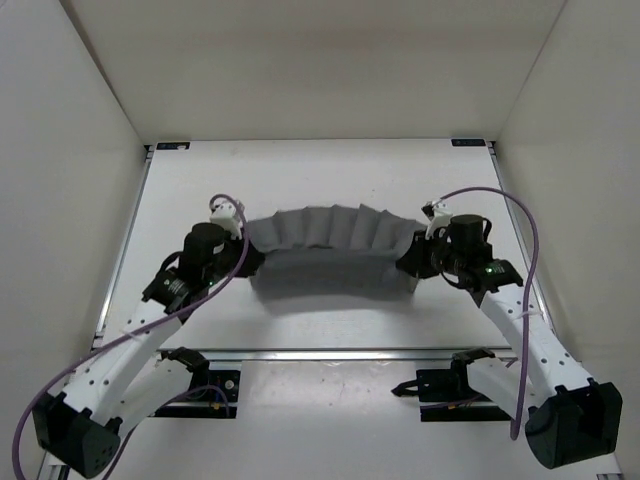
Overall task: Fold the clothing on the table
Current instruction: Fold the skirt
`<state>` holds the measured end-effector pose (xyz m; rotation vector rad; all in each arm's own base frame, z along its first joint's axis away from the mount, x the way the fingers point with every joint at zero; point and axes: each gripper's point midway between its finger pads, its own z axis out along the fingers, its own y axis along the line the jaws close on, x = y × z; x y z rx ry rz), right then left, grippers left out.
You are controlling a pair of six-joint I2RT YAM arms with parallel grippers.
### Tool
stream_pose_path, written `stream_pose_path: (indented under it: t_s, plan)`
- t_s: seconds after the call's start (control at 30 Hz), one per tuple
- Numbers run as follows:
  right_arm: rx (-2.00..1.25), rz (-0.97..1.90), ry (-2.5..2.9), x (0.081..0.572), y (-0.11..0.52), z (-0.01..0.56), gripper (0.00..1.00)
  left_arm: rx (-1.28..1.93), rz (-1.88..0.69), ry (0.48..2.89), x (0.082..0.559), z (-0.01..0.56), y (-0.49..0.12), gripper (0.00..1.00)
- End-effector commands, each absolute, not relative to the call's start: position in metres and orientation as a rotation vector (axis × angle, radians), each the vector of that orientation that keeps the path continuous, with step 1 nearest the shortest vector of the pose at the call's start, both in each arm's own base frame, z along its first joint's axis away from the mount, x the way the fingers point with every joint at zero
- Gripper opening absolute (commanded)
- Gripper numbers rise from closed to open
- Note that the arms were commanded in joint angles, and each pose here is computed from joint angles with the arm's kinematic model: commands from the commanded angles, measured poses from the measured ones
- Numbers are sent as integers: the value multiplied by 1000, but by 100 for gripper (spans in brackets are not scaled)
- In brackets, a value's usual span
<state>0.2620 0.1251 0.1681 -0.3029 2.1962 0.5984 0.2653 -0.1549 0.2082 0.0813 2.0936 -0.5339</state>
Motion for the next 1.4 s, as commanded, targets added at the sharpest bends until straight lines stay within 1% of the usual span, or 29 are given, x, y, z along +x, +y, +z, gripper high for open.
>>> stream_pose_path:
  t_s: [0.0, 0.1, 0.17, 0.2, 0.23, 0.27, 0.3, 0.33, 0.37, 0.43, 0.57, 0.7, 0.87, 1.0, 1.2, 1.37]
  plan:
    - [-144, 473, 2149, 264, 98, 179, 0, -124, -322, 2127, 252, 186, -90, 0]
    - [-76, 534, 2194, 282, 93, 168, 0, -106, -343, 2227, 266, 160, -92, 0]
    - [-30, 542, 2218, 299, 87, 158, 0, -78, -320, 2266, 286, 149, -99, 0]
    - [-28, 544, 2257, 306, 87, 144, 0, -55, -292, 2322, 294, 131, -106, 0]
    - [-23, 551, 2289, 312, 88, 133, 0, -35, -276, 2335, 301, 129, -108, 0]
    - [-21, 556, 2297, 318, 89, 131, 0, -13, -264, 2390, 309, 115, -114, 0]
    - [-16, 573, 2358, 321, 91, 112, 0, -5, -257, 2465, 310, 95, -117, 0]
    - [-9, 592, 2410, 327, 94, 99, 0, -18, -264, 2469, 320, 95, -118, 0]
    - [-21, 605, 2415, 333, 98, 100, 0, -14, -271, 2511, 326, 86, -122, 0]
    - [-47, 648, 2479, 339, 110, 80, 0, -23, -297, 2563, 331, 74, -126, 0]
    - [-75, 662, 2485, 371, 122, 77, 0, -26, -280, 2566, 333, 75, -135, 0]
    - [-100, 667, 2488, 393, 125, 78, 0, -121, -308, 2570, 317, 79, -134, 0]
    - [-127, 694, 2512, 393, 128, 72, 0, -196, -307, 2535, 299, 80, -127, 0]
    - [-123, 749, 2515, 386, 128, 66, 0, -246, -320, 2591, 279, 67, -120, 0]
    - [-215, 742, 2542, 386, 135, 58, 0, -263, -340, 2643, 246, 55, -129, 0]
    - [-278, 739, 2552, 387, 147, 54, 0, -338, -331, 2671, 223, 41, -120, 0]
